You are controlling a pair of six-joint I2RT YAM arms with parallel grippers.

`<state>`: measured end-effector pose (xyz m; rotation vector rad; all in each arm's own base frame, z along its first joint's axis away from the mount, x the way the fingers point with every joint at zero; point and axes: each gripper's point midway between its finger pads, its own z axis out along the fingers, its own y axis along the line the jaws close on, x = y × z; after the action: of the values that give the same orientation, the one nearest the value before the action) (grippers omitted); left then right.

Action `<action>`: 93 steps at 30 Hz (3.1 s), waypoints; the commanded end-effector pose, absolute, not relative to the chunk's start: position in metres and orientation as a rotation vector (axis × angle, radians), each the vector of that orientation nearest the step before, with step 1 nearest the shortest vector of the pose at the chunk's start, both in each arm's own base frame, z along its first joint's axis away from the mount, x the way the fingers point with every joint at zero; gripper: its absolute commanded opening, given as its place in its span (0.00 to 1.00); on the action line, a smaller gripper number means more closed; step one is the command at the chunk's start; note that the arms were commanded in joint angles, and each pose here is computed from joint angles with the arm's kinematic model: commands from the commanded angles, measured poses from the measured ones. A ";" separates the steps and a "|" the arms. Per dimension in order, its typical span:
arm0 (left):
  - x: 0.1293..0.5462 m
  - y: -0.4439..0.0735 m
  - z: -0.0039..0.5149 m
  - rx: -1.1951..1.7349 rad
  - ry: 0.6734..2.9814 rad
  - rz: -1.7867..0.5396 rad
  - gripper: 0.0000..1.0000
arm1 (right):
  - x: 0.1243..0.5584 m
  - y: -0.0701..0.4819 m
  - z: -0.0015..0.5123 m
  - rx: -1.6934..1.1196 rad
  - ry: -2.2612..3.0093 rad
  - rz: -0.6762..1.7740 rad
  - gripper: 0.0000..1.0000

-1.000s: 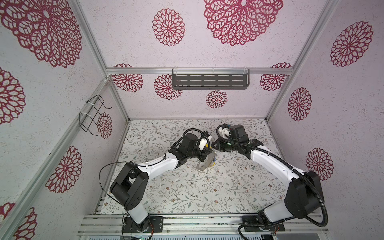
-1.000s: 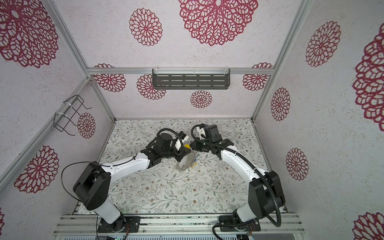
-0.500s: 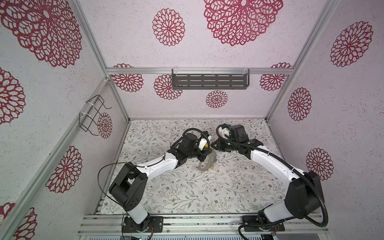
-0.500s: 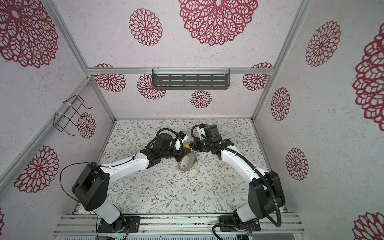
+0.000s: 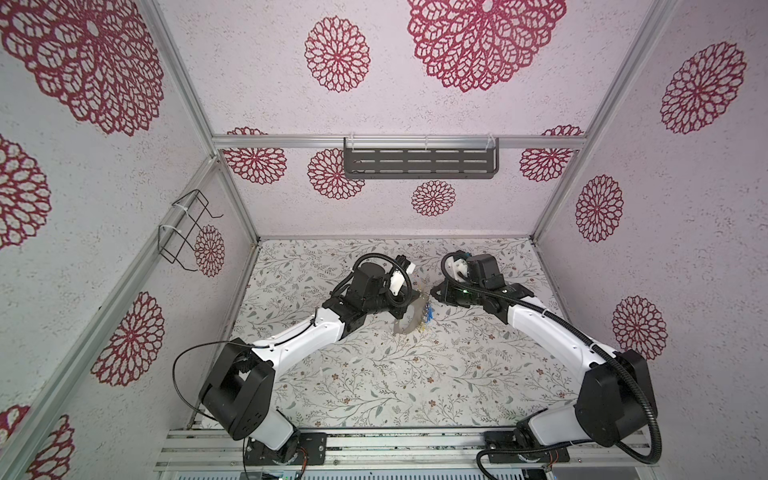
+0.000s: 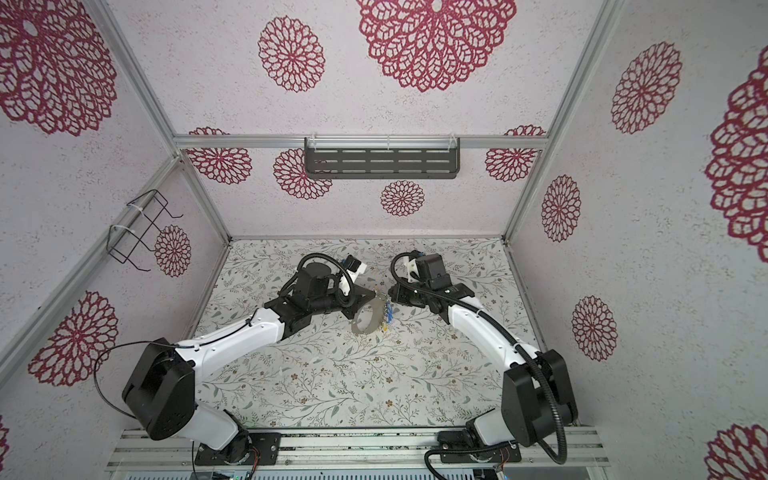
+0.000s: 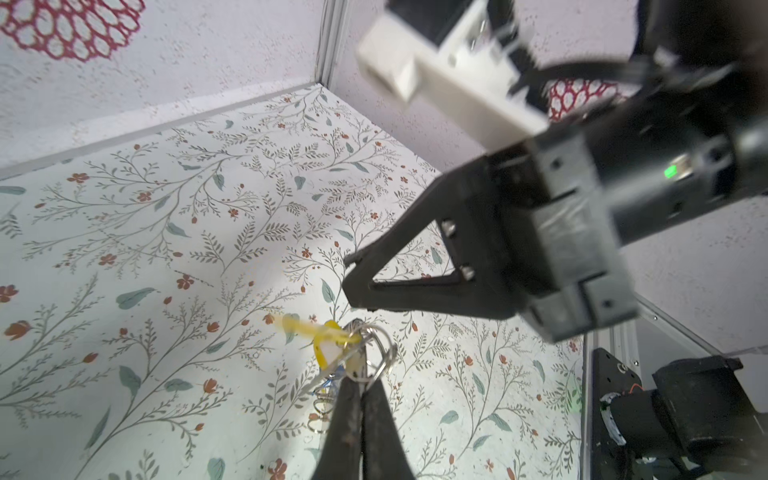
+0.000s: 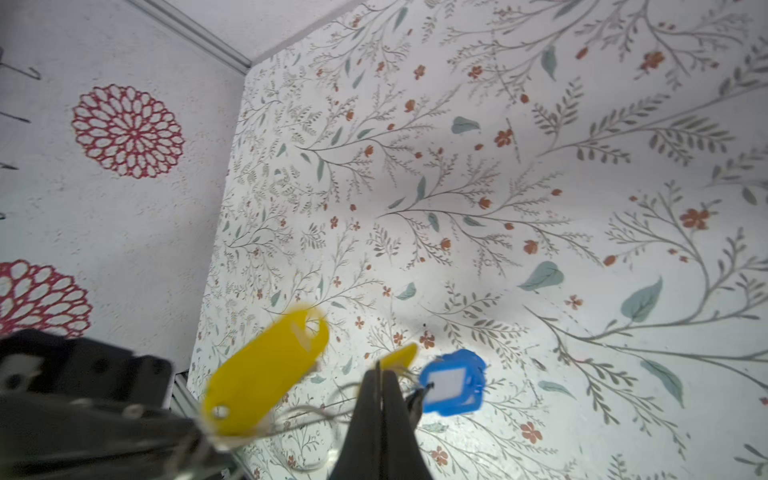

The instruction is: Remove the keys from the keyring

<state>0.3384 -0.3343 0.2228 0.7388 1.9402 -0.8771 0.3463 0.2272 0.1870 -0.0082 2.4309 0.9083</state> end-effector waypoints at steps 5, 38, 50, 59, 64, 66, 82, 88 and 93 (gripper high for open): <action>0.349 -0.329 0.243 0.651 1.878 -0.906 0.00 | 0.351 0.231 0.200 0.033 2.356 0.956 0.00; 0.343 -0.339 0.241 1.089 1.418 -0.274 0.00 | 0.336 0.275 0.255 0.122 2.409 1.276 0.26; 0.346 -0.331 0.249 1.030 1.452 -0.283 0.00 | 0.338 0.258 0.244 0.116 2.441 1.085 0.00; 0.358 -0.317 0.300 0.757 1.501 -0.409 0.00 | 0.342 0.235 0.216 0.130 2.466 0.880 0.00; 0.362 -0.312 0.311 0.629 1.536 -0.519 0.00 | 0.350 0.230 0.216 0.130 2.437 0.811 0.00; 0.366 -0.314 0.314 0.571 1.543 -0.579 0.00 | 0.348 0.241 0.218 0.121 2.420 0.865 0.00; 0.363 -0.281 0.309 -0.042 1.376 -1.069 0.00 | 0.361 0.280 0.215 0.029 2.294 1.094 0.00; 0.369 -0.266 0.312 -0.100 1.452 -1.010 0.00 | 0.360 0.271 0.202 -0.022 2.348 1.057 0.00; 0.370 -0.264 0.317 -0.071 1.465 -1.001 0.00 | 0.355 0.270 0.207 -0.021 2.333 1.088 0.00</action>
<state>0.3698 -0.2689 0.2818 -0.0537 1.5588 -0.9566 0.3587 0.2698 0.1919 0.0222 2.3638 1.0600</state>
